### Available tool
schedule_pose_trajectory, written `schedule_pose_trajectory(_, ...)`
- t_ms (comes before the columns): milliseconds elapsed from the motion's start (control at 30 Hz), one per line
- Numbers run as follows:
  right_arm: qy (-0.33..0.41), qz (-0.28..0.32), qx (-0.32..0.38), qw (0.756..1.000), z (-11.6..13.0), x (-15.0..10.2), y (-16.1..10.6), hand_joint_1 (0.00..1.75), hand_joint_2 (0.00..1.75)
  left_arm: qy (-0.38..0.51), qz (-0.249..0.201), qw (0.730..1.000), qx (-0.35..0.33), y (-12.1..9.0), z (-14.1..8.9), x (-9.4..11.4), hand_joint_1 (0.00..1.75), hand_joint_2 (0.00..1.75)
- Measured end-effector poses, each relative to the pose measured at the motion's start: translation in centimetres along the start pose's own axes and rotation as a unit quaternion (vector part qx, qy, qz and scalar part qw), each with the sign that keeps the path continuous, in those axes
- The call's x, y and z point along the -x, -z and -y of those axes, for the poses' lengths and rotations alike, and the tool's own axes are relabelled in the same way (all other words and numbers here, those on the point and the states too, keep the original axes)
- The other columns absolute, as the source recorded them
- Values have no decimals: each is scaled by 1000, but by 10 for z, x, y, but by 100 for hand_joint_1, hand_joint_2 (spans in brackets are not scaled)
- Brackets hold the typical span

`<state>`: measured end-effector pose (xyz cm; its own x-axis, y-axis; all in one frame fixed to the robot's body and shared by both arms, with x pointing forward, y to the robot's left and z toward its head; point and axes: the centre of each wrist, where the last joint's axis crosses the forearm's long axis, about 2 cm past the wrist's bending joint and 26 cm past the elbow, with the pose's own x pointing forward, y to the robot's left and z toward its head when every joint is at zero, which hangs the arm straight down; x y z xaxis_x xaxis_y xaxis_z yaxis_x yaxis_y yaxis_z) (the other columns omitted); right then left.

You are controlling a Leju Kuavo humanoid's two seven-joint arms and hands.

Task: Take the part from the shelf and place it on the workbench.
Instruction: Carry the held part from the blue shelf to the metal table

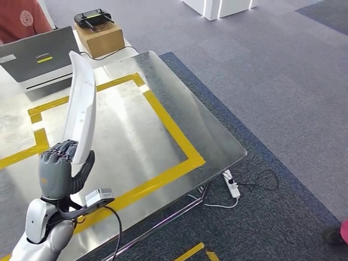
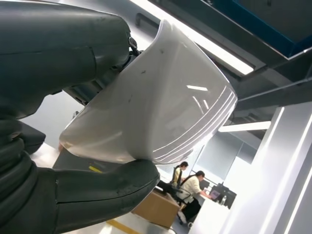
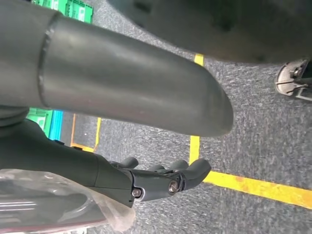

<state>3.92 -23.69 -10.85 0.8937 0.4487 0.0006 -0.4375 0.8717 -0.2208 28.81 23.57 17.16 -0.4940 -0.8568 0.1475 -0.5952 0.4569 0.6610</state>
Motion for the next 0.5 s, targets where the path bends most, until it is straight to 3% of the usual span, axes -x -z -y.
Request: schedule_pose_trajectory(500,-4,0,0,1000,-1,1,0,0,0,-1,1,1000,3,-1,1,0,175,175)
